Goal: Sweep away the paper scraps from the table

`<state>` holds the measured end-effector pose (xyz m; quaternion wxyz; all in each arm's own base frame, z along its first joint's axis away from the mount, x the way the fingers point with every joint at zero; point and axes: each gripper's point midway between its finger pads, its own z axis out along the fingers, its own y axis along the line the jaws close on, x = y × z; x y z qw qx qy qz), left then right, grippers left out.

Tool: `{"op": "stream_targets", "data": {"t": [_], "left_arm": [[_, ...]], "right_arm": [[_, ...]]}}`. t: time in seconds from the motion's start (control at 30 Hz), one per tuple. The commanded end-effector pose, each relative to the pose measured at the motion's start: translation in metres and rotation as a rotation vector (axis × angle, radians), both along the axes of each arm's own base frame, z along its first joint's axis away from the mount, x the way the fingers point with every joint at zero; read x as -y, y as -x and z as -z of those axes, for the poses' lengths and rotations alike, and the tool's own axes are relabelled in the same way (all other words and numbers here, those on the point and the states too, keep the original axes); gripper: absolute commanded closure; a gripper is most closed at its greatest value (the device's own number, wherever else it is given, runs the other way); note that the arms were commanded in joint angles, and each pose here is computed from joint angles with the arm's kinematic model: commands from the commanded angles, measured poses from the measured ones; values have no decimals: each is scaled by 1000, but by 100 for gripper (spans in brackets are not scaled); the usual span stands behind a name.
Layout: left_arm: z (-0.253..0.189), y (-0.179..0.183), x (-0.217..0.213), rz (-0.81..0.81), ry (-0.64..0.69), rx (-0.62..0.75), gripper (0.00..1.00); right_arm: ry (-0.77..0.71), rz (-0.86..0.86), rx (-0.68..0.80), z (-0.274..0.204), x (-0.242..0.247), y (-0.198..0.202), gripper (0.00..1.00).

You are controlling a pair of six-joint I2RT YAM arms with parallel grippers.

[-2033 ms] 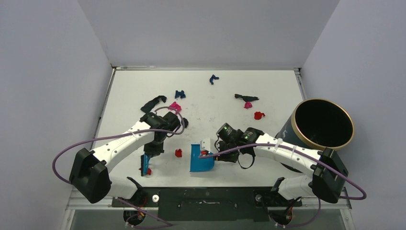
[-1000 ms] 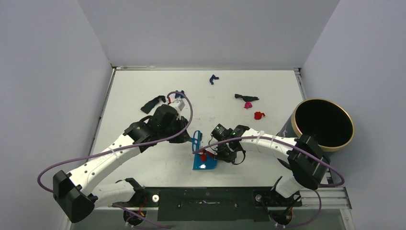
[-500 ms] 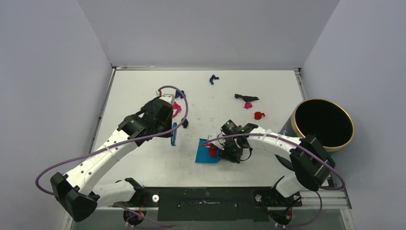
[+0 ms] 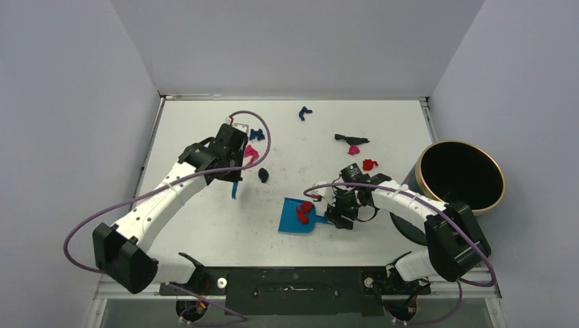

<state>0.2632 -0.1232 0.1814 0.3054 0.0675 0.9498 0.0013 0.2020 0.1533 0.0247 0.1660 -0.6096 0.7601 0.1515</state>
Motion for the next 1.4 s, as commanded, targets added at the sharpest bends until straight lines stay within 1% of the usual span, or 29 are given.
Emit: {"op": "stream_targets", "data": {"t": [0.0, 0.13, 0.2, 0.27, 0.4, 0.43, 0.5, 0.57, 0.63, 0.8, 0.9, 1.17, 1.27, 1.37], "left_arm": [[-20, -36, 5, 63, -81, 40, 100], [-16, -55, 16, 104, -114, 1, 100], [-17, -64, 20, 121, -132, -9, 100], [-21, -77, 20, 117, -169, 5, 100], [-27, -98, 26, 147, -206, 27, 100], [-26, -103, 30, 165, -209, 25, 100], [-25, -110, 37, 198, -208, 15, 100], [-17, -111, 45, 265, -207, -22, 100], [-8, -113, 49, 306, -206, -39, 100], [10, -115, 56, 341, -210, -105, 100], [18, -115, 62, 357, -196, -133, 100], [50, -109, 83, 413, -129, -249, 100], [58, -102, 97, 434, -83, -287, 100], [55, -92, 116, 469, -16, -286, 100]], "right_arm": [[-127, -103, -35, -11, -27, 6, 37], [-133, -112, -80, -7, -31, 13, 36], [-118, -84, -73, -4, -31, 11, 39], [-99, -50, -45, -1, -32, 3, 47], [-78, -1, -32, -1, -32, -8, 73], [-75, 4, -30, -4, -32, -10, 78], [-69, 12, -29, -11, -32, -11, 84], [-56, 20, -23, -19, -30, -11, 88], [-28, 37, -10, -28, -26, -13, 90], [101, 62, -6, -37, -11, -9, 92], [147, 85, -9, -39, -5, -7, 94], [173, 154, -19, -30, -2, -15, 95], [155, 162, -29, -30, -7, -17, 95], [149, 167, -24, -31, -10, -21, 95]]}}
